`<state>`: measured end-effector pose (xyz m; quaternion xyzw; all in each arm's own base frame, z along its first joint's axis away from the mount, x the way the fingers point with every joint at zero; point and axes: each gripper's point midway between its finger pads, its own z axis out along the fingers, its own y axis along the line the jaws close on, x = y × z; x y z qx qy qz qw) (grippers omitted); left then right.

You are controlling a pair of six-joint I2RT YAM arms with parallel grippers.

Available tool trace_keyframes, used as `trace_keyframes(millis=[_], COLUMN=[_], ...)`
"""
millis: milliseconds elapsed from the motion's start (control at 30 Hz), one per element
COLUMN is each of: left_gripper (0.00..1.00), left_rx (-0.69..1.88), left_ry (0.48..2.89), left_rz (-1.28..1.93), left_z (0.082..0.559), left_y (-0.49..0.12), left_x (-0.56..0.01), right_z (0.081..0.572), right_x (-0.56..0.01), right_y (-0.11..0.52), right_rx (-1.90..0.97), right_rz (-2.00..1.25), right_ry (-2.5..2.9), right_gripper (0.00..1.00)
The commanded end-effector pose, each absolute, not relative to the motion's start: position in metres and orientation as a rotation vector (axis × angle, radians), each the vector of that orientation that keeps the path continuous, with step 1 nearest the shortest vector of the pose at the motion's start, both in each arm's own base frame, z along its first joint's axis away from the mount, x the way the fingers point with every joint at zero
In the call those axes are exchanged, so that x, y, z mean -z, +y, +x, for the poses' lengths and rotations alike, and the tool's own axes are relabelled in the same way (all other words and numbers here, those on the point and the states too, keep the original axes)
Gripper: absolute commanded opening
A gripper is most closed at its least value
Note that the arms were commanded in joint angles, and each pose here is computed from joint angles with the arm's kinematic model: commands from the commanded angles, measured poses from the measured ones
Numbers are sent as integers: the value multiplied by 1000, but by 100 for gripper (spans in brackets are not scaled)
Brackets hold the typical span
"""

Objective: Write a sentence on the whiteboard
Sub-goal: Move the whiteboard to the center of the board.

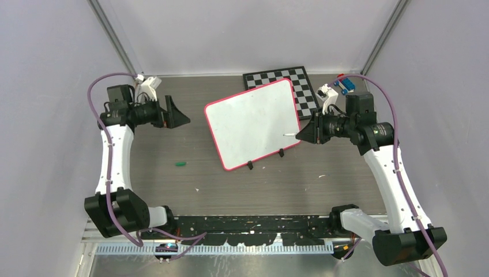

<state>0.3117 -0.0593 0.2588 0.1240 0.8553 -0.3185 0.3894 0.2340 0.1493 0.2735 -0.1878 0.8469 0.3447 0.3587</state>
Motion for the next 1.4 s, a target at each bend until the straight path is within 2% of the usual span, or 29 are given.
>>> trace_keyframes(millis=[0, 300, 800, 1200, 1367], left_gripper=[98, 90, 85, 82, 68], left_rx=[1079, 1178, 1191, 1364, 1402], left_ry=[1964, 1934, 1998, 1925, 1900], left_rz=[273, 265, 246, 268, 316], left_z=[328, 350, 382, 395, 396], left_y=[-85, -100, -115, -139, -143], left_x=[-291, -270, -225, -237, -240], right_z=[237, 237, 245, 247, 253], right_x=[-297, -301, -290, -286, -282], right_y=[158, 167, 183, 194, 197], right_rx=[-947, -1032, -1123, -1146, -1145], right_rz=[-503, -531, -583, -663, -698], right_ry=[2089, 2073, 2095, 2108, 2108], right_gripper=[0, 0, 0, 0, 0])
